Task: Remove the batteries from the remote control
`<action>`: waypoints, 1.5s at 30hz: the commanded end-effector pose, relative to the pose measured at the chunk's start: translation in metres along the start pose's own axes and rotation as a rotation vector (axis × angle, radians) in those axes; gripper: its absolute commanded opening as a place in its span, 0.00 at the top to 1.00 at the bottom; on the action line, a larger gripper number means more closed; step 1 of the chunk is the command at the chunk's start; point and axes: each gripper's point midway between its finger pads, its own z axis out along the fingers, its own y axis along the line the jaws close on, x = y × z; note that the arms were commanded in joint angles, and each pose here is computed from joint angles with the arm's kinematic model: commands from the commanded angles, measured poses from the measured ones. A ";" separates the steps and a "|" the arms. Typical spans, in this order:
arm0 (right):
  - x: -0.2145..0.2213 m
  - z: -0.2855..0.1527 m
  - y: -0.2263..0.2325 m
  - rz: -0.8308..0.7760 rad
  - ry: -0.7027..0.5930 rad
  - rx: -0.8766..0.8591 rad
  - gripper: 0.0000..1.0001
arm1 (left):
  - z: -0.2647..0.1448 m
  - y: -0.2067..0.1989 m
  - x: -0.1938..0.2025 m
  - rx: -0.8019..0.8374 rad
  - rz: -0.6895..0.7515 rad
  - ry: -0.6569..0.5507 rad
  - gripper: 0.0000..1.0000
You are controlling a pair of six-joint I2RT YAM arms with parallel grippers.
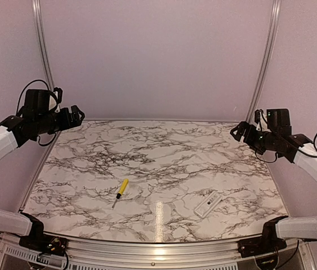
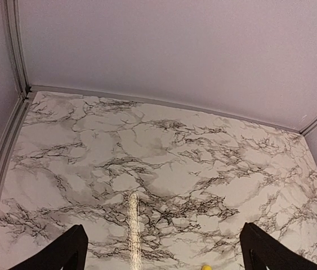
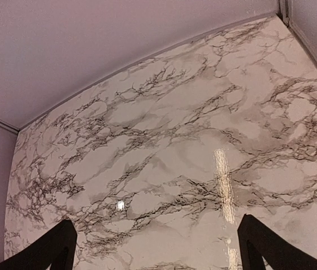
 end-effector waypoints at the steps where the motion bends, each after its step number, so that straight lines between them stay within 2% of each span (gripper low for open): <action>1: 0.014 -0.001 -0.012 0.075 0.048 0.068 0.02 | 0.000 -0.017 -0.015 0.065 -0.003 -0.025 0.01; 8: 0.028 0.000 -0.033 0.137 0.119 0.198 0.02 | 0.001 -0.041 -0.021 0.200 -0.028 -0.035 0.01; 14: 0.066 0.001 -0.056 0.212 0.320 0.361 0.01 | 0.014 -0.052 -0.006 0.268 -0.026 0.031 0.01; 19: 0.104 0.000 -0.070 0.304 0.434 0.483 0.02 | 0.022 -0.054 0.003 0.283 -0.020 0.072 0.01; 26: 0.152 0.006 -0.055 0.281 0.579 0.614 0.02 | 0.027 -0.050 0.013 0.267 -0.009 0.099 0.01; 38: 0.229 0.023 -0.005 0.224 0.766 0.645 0.02 | 0.026 -0.041 0.037 0.255 0.007 0.146 0.02; 45: 0.244 0.014 -0.012 0.267 0.775 0.668 0.02 | 0.024 -0.041 0.044 0.264 0.013 0.162 0.02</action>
